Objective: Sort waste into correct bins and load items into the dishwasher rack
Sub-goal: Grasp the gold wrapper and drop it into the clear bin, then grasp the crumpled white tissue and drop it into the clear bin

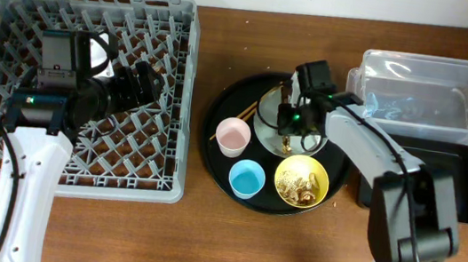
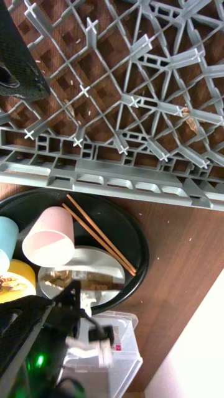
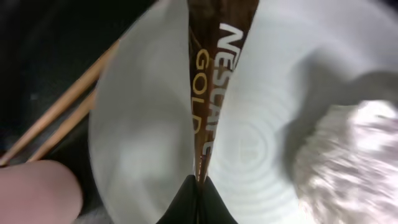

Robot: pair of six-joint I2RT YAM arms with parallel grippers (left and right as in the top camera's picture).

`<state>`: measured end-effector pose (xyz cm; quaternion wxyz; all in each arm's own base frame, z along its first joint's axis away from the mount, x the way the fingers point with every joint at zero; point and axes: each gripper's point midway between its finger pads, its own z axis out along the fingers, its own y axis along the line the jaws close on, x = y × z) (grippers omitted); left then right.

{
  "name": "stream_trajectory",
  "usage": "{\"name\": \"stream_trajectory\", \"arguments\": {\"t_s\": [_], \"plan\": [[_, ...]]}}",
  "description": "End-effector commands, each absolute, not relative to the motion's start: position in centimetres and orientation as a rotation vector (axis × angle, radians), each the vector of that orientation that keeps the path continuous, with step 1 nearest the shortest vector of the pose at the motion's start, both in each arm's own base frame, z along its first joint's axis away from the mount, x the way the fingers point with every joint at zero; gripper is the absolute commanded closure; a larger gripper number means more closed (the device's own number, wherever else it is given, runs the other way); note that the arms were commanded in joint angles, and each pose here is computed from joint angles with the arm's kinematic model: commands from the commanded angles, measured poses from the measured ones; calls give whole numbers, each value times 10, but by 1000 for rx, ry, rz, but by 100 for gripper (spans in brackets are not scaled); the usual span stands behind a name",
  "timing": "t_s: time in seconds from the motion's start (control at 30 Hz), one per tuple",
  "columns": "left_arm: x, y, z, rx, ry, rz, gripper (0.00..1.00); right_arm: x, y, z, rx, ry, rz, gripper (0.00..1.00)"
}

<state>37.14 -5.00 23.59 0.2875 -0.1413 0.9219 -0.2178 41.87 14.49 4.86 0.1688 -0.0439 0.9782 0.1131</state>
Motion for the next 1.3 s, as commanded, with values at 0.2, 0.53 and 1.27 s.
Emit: {"name": "stream_trajectory", "arguments": {"t_s": [0.2,0.53,1.27], "plan": [[374,-53,243,-342,2451,-594,1,447,-28,211,831,2272,207,96],[374,-53,243,-342,2451,-594,1,496,-64,172,793,2242,479,42],[374,-53,243,-342,2451,-594,1,437,79,21,172,2816,202,69]]}}
